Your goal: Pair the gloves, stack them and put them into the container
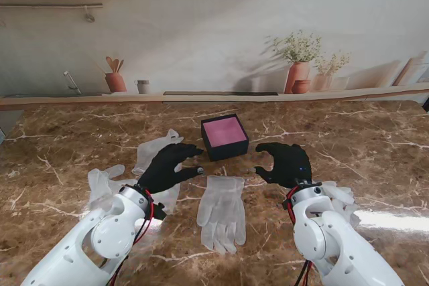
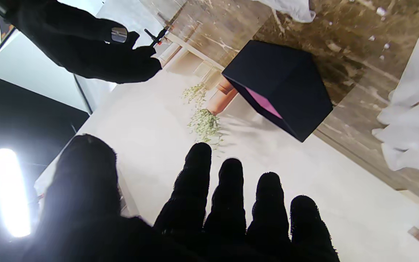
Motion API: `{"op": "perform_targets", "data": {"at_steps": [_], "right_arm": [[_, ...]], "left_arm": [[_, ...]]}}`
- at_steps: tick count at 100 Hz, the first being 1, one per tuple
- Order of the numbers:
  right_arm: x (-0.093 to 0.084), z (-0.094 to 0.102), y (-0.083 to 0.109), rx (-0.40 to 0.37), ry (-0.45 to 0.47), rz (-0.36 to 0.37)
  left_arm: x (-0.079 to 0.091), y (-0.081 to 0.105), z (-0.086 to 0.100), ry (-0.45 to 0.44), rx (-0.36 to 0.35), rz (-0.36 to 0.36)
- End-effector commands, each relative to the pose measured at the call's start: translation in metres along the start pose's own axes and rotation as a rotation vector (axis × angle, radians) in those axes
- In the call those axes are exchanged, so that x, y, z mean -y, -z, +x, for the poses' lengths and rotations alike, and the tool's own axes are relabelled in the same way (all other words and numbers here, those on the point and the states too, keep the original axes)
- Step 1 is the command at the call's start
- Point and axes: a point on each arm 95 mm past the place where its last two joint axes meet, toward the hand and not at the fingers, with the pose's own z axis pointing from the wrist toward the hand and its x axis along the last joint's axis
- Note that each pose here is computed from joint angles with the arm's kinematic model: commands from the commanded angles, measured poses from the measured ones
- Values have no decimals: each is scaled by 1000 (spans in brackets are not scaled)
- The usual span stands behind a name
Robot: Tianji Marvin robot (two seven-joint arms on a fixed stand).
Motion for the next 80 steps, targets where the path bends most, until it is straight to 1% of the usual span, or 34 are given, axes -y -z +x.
{"op": "perform_targets", "data": {"at_steps": [1,14,32,44,54,65,73,80], "right_arm": [[-2,-9,5,23,30,9],[-12,-21,9,66,88,2],[-23,-44,14,156,176,-1],[-27,-58,24,213,239,11],[-26,-62,35,247,277,39],[-20,-66,47,273,318,72],[-15,-67,54,283,317,107],[-10,-66,58,277,304,131]], "left_arm": [[7,3,-1,-42,-7,13],[18,7,2,-59,-34,-18],[25,11,3,-52,-44,5],[27,15,4,-47,-46,24],[28,17,5,-49,-49,34],[28,16,5,-37,-47,33],[26,16,5,-32,-49,29],[25,16,6,-29,-54,23]]}}
